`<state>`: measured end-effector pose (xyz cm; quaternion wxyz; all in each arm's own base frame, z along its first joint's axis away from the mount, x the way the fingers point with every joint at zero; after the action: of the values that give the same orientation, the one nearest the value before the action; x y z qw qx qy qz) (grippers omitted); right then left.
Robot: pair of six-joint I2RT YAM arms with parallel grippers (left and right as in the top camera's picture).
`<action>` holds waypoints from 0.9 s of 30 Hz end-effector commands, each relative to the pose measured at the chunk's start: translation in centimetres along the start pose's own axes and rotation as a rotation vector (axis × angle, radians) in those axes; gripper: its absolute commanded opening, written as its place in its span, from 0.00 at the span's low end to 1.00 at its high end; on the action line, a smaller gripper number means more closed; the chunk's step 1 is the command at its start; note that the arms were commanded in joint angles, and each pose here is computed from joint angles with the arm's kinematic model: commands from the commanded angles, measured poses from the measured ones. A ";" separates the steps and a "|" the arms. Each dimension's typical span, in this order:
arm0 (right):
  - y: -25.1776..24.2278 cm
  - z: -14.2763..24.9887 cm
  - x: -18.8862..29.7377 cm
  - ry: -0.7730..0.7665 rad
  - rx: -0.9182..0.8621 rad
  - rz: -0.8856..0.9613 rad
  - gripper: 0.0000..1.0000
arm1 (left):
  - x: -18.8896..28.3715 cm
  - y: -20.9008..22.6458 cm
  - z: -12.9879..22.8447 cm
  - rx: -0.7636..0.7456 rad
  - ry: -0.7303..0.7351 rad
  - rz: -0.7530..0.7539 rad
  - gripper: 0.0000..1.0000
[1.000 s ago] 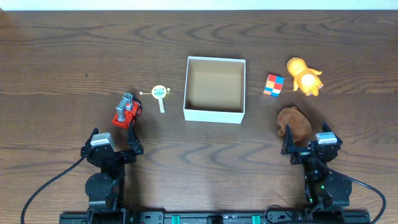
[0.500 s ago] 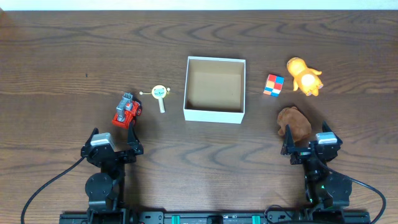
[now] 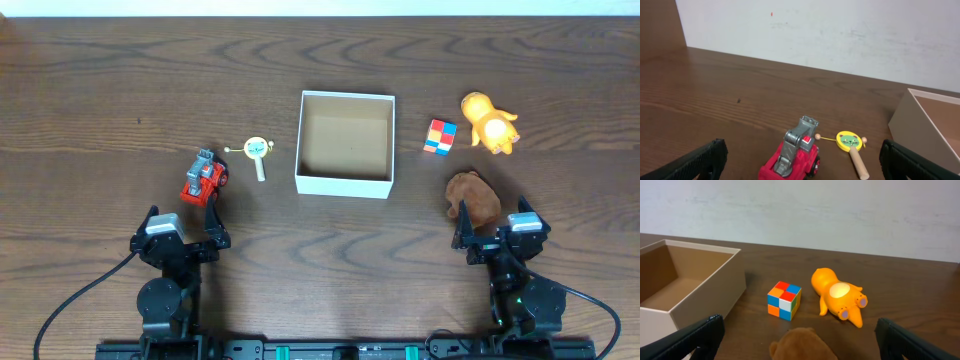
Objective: Pack container
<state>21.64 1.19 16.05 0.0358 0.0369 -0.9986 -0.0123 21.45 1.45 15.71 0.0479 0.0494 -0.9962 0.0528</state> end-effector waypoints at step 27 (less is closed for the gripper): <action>-2.0 -13.7 -10.9 0.099 0.001 0.140 0.99 | -0.1 0.2 1.7 -0.019 0.061 -0.007 0.98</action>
<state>30.56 -0.67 27.51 0.0675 -0.0327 -0.9968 0.0263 21.44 1.45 15.71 0.0495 0.0495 -0.9962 0.0528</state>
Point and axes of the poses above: each gripper's point midway between its finger pads, its own x axis back along the fingers, its own y axis along the line the jaws close on, z = x × y, the point moved 3 cm from there along x, back along the fingers, and after that the axes turned 2 degrees about -x, right-handed, at the moved point
